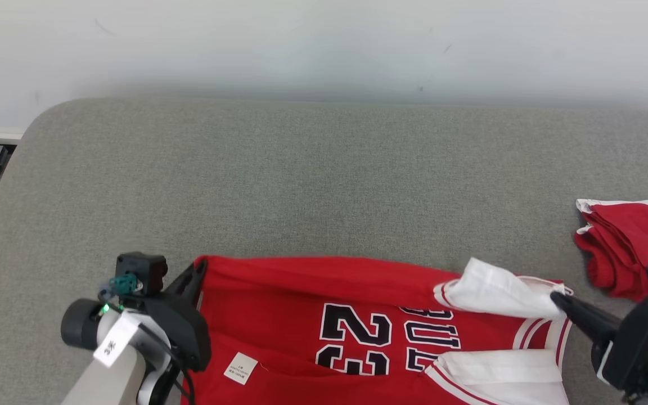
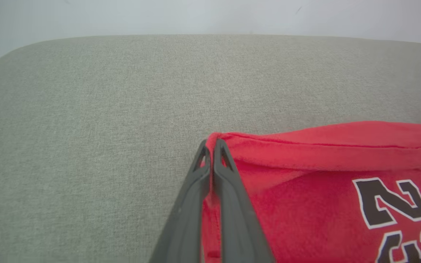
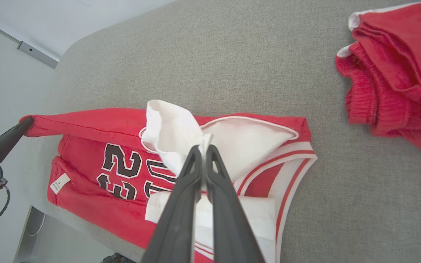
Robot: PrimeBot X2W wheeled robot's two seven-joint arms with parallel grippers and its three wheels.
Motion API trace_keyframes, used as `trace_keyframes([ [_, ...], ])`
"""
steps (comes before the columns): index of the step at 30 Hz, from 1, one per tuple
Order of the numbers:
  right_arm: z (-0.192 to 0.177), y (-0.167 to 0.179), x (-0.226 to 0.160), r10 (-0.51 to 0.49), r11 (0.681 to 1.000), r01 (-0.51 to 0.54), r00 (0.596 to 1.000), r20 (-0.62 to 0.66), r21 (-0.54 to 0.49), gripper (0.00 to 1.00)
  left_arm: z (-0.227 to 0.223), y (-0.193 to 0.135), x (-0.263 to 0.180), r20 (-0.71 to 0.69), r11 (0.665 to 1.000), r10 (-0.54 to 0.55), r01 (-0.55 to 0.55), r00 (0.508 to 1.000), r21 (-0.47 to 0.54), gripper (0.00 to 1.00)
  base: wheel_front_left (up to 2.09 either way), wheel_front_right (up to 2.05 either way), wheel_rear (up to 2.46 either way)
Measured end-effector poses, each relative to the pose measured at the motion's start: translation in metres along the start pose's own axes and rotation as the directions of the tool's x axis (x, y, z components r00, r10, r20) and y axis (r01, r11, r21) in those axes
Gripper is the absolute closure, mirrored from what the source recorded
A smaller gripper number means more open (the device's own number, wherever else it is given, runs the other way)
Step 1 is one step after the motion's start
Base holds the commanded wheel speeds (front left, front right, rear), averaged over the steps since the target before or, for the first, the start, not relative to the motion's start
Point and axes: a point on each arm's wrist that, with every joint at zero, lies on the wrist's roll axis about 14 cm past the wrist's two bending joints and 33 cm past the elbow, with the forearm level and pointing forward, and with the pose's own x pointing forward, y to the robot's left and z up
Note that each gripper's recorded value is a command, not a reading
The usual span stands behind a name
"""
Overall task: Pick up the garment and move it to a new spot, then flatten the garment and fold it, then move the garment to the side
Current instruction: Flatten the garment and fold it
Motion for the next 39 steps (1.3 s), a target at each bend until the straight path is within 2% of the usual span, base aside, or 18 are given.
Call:
trace_keyframes([
  [9, -0.034, -0.003, -0.021, 0.024, 0.998, -0.019, 0.995, -0.099, 0.054, 1.0, -0.019, -0.004, -0.012, -0.003, 0.999, 0.003, -0.003, 1.0, -0.036, 1.0, 0.0, 0.0, 0.0],
  [22, -0.066, -0.006, -0.03, 0.02, 0.997, -0.004, 0.975, -0.221, 0.072, 1.0, -0.037, -0.003, -0.019, -0.025, 0.998, 0.018, -0.019, 1.0, -0.054, 1.0, 0.0, 0.0, 0.0],
  [23, -0.069, -0.006, -0.03, 0.019, 0.997, -0.002, 0.973, -0.228, 0.072, 0.93, -0.038, -0.001, -0.019, -0.03, 0.998, 0.025, -0.026, 0.999, -0.052, 0.91, 0.0, 0.0, 0.0],
  [25, -0.076, -0.007, -0.032, 0.018, 0.998, 0.0, 0.965, -0.263, 0.069, 0.84, -0.041, 0.0, -0.02, -0.039, 0.998, 0.028, -0.03, 0.999, -0.048, 0.95, 0.0, 0.0, 0.0],
  [26, -0.079, -0.008, -0.033, 0.014, 0.998, 0.005, 0.961, -0.275, 0.069, 0.53, -0.043, 0.002, -0.02, -0.044, 0.998, 0.03, -0.032, 0.999, -0.046, 0.85, 0.0, 0.0, 0.0],
  [27, -0.081, -0.01, -0.034, 0.002, 0.998, 0.017, 0.96, -0.282, 0.068, 0.0, -0.045, 0.002, -0.021, -0.052, 0.999, 0.032, -0.034, 0.998, -0.04, 0.75, 0.0, 0.0, 0.0],
  [28, -0.082, -0.014, -0.034, -0.014, 0.997, 0.035, 0.958, -0.286, 0.07, 0.0, -0.048, 0.003, -0.022, -0.059, 0.999, 0.032, -0.035, 0.998, -0.038, 0.52, 0.0, 0.0, 0.0],
  [29, -0.082, -0.017, -0.035, -0.026, 0.997, 0.048, 0.957, -0.291, 0.066, 0.0, -0.051, 0.002, -0.023, -0.068, 0.999, 0.032, -0.034, 0.997, -0.039, 0.0, 0.0, 0.0, 0.0],
  [39, -0.079, -0.03, -0.039, -0.097, 0.993, 0.11, 0.951, -0.293, 0.031, 0.0, -0.066, 0.011, -0.031, -0.1, 0.996, 0.068, -0.073, 0.993, -0.047, 0.0, 0.0, 0.0, 0.0],
])
